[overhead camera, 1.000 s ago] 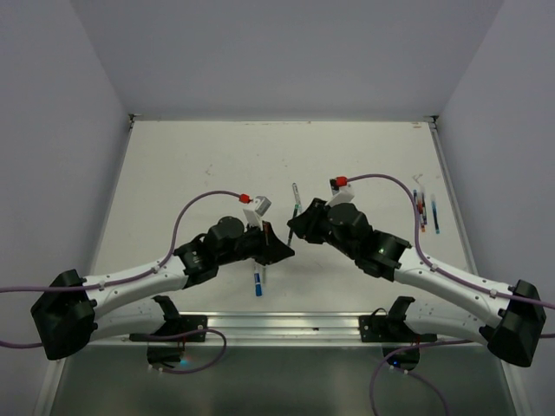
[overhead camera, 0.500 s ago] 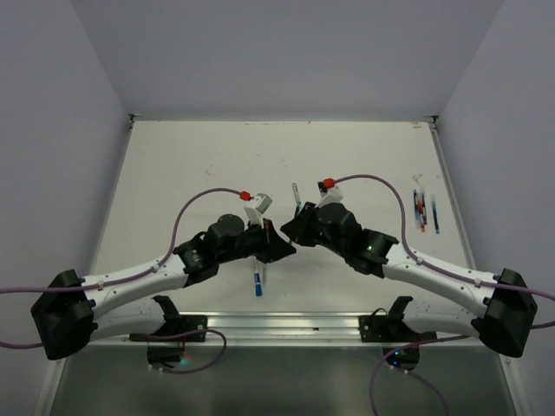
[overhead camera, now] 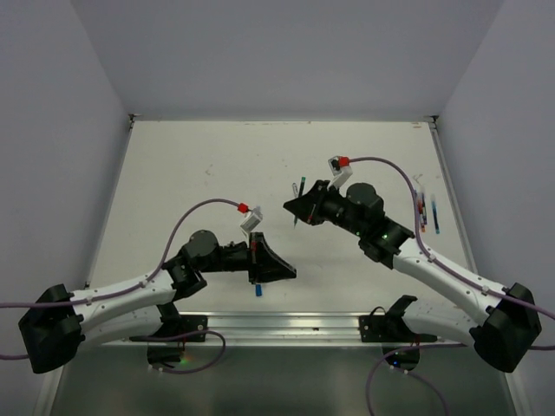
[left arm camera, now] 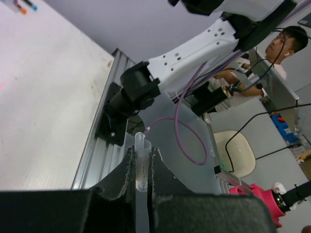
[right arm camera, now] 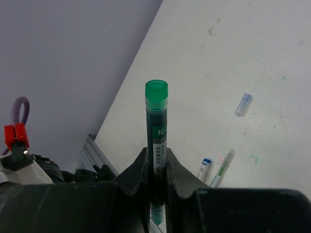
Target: Open the pen caps
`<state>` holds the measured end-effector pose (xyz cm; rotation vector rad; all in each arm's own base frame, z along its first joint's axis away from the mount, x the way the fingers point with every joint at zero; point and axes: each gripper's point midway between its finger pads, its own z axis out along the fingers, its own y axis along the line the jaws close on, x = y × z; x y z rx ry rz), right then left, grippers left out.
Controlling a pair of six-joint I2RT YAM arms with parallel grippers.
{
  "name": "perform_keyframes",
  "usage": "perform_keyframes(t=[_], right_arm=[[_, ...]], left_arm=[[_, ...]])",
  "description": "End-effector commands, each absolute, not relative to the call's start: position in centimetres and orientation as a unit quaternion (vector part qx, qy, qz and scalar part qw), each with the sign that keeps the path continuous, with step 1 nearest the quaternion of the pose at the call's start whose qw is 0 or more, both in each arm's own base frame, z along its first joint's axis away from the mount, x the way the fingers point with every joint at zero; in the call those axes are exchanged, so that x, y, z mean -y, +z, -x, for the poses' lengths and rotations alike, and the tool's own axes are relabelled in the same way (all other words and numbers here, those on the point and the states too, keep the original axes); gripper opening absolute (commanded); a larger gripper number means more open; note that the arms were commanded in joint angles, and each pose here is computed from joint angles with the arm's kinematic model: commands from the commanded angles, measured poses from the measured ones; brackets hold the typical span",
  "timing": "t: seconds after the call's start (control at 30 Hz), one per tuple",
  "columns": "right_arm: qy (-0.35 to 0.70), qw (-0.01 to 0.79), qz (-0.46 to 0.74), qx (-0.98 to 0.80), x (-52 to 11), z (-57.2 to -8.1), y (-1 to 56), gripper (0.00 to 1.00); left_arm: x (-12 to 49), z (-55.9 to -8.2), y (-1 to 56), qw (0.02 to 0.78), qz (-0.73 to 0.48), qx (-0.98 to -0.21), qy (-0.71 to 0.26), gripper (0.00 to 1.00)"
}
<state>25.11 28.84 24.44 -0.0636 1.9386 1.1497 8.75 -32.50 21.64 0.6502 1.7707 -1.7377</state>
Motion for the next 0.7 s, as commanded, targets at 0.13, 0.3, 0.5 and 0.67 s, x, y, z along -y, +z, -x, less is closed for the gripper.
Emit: perform_keyframes(t=[0.13, 0.3, 0.5, 0.67], right_arm=[[0.380, 0.457, 0.043, -0.803, -27.7, -27.0, 26.2, 0.00], [0.191, 0.368, 0.018, -0.910, -24.4, -29.9, 18.5, 0.00], [0.137, 0.325, 0.016, -0.936, -23.7, -33.3, 15.9, 0.00], [0.120, 0.284, 0.012, -0.951, -22.4, -36.3, 12.5, 0.00]], left_arm=[[31.2, -15.6, 22.0, 0.377, -0.177, -0.771, -0.482, 0.00], [22.8, -22.2, 15.0, 0.404, -0.045, -0.894, -0.188, 0.00], [16.9, -28.2, 13.5, 0.423, 0.044, -0.892, -0.154, 0.00], [15.9, -31.1, 12.5, 0.439, 0.056, -0.889, -0.117, 0.00]])
